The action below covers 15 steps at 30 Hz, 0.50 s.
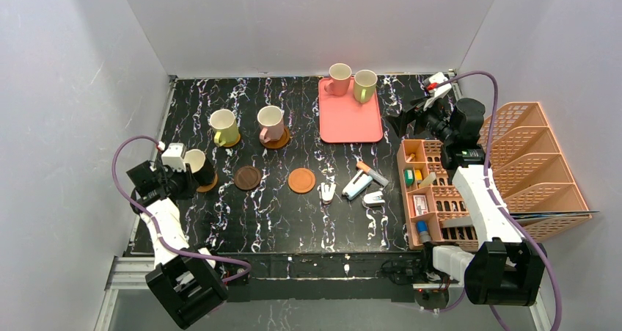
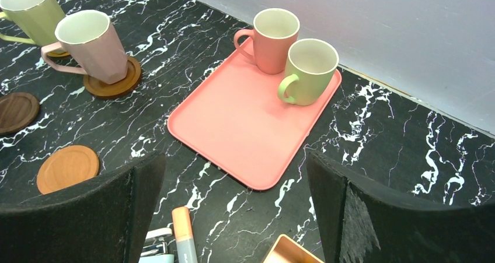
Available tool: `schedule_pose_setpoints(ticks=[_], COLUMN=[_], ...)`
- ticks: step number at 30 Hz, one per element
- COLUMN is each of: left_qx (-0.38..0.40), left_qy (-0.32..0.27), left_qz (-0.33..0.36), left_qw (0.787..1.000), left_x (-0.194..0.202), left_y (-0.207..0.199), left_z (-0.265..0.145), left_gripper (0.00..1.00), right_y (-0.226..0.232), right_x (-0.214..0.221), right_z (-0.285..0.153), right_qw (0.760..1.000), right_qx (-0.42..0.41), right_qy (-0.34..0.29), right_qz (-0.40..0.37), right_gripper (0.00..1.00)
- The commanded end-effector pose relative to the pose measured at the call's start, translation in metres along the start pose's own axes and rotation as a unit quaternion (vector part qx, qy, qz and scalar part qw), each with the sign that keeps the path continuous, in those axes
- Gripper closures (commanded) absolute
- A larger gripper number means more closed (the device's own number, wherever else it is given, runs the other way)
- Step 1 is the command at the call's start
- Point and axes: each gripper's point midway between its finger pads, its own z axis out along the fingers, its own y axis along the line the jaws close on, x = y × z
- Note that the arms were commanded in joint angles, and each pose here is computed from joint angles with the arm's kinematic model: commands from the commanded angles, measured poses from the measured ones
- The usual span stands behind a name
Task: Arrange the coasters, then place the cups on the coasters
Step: Place the cup on the coaster.
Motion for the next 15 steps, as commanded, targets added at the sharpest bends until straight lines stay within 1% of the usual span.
schedule_pose_setpoints(ticks=[1,15], left_qx=[0.012,0.009], left_qy=[-0.044,-0.041], left_qz=[0.032,0.036], left_qw=[0.998,0.998], left_x=[-0.023,-0.0209], left_y=[-0.0025,-0.0017], left_z=[-0.002,-0.0022], left_gripper=[1.0,1.0], right_y=[-0.003,-0.0032], right_x=[-0.0105,-0.0088], right_z=[-0.0006,0.0003], right_qw=[1.0,1.0], right_qx=[0.004,0.004], right_qy=[-0.016,-0.013], right_qz=[-0.01,-0.009], right_gripper=[0.02,0.02])
